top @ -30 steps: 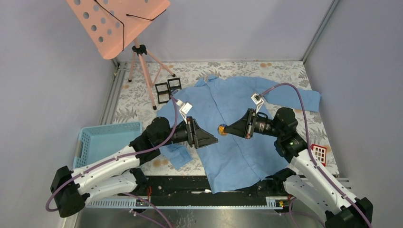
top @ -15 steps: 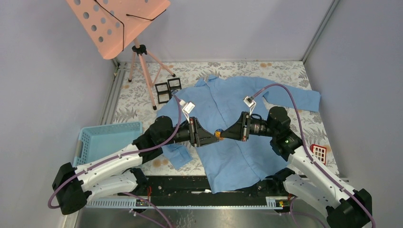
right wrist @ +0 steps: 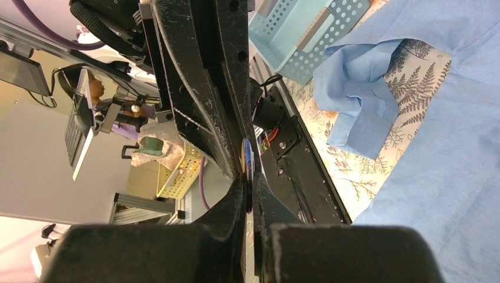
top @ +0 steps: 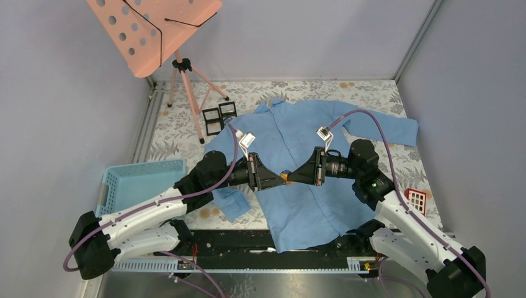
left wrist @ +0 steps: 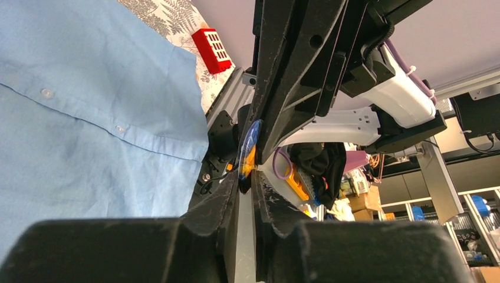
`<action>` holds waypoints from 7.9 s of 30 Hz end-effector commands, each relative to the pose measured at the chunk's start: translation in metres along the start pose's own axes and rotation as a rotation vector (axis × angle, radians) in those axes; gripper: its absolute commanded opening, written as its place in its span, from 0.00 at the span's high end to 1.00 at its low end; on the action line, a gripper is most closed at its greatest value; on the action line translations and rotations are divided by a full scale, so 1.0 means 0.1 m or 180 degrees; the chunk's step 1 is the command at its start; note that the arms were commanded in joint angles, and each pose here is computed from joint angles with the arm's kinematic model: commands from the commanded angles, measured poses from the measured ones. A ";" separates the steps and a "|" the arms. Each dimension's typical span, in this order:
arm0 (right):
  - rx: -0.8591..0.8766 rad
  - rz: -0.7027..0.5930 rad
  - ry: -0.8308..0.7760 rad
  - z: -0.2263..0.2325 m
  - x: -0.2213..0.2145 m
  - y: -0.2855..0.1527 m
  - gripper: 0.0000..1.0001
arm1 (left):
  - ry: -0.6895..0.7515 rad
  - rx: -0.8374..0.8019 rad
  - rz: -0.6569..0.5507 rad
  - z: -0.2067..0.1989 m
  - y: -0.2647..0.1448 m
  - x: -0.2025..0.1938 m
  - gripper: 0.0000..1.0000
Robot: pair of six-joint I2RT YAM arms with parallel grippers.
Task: Pin the brooch onto the clothing
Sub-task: Pick up the brooch from the center of the board, then adjust the brooch.
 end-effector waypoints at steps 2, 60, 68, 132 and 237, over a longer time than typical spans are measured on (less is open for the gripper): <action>0.0131 0.0074 -0.0173 0.10 0.01 0.00 1.00 | 0.0134 -0.0297 -0.0174 -0.23 0.03 0.16 0.92; -0.1217 -0.0965 0.2508 -0.39 0.22 0.60 0.57 | 0.3789 0.2869 0.0687 0.24 0.24 0.11 1.00; -0.1334 -0.0984 0.2555 -0.44 0.17 0.62 0.68 | 0.4075 0.3169 0.0713 0.28 0.30 -0.01 1.00; 0.0538 -0.1402 0.0206 0.67 0.40 0.08 1.00 | -0.0001 -0.0141 -0.0801 -0.77 -0.28 0.36 0.28; -0.0044 -0.0889 -0.0102 0.55 0.35 0.14 0.52 | 0.1313 -0.0641 0.0404 -0.47 -0.28 0.57 1.00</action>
Point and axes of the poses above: each gripper's point midway between its finger pads, its own y axis out along the fingers, its own z axis along the line the jaws close on, x = y × z, the point moved 7 cm from there along -y, back along the fingers, and after that the axes turned 1 degree about -y, right-handed, at the moved point
